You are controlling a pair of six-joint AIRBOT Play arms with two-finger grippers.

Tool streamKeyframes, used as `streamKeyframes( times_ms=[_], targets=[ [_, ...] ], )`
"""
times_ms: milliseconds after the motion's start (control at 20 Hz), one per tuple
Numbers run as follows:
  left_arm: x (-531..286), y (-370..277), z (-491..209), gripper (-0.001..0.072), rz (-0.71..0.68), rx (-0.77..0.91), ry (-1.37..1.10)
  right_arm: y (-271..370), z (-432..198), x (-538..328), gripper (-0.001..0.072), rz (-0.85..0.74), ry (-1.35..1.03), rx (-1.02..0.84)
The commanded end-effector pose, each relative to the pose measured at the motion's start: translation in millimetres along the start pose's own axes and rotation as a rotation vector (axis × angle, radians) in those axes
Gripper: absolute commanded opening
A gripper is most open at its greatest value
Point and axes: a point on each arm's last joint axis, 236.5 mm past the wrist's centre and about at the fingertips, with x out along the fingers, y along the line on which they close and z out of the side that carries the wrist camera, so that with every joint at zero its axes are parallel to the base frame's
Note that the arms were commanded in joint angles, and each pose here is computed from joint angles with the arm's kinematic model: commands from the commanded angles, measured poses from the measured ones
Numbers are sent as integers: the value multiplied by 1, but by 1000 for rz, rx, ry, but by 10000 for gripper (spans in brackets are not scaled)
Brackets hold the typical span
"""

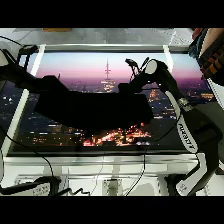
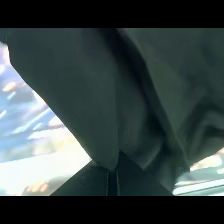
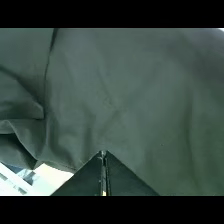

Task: Fold the clothes and pants, and hang the long-sleeved shirts on hangers.

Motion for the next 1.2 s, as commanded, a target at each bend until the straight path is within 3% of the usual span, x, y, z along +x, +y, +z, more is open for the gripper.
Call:
streamKeyframes(
  times_ms=[0,450,700,900,1150],
  targets=[
    [4,27,-19,6,115,-35,95,19,-6,14,19,10,18,-44],
    [21,-46,-9,6,63,150,116,3,-5,15,19,-64,19,-94],
    [-8,-89,32,6,70,257,-30,1,-2,19,18,-65,7,-109],
    [-41,-96,53,6,79,224,-145,4,5,38,18,-22,-23,-74],
    [-42,-95,53,8,77,155,-151,40,11,87,19,139,-82,33]
  ],
)
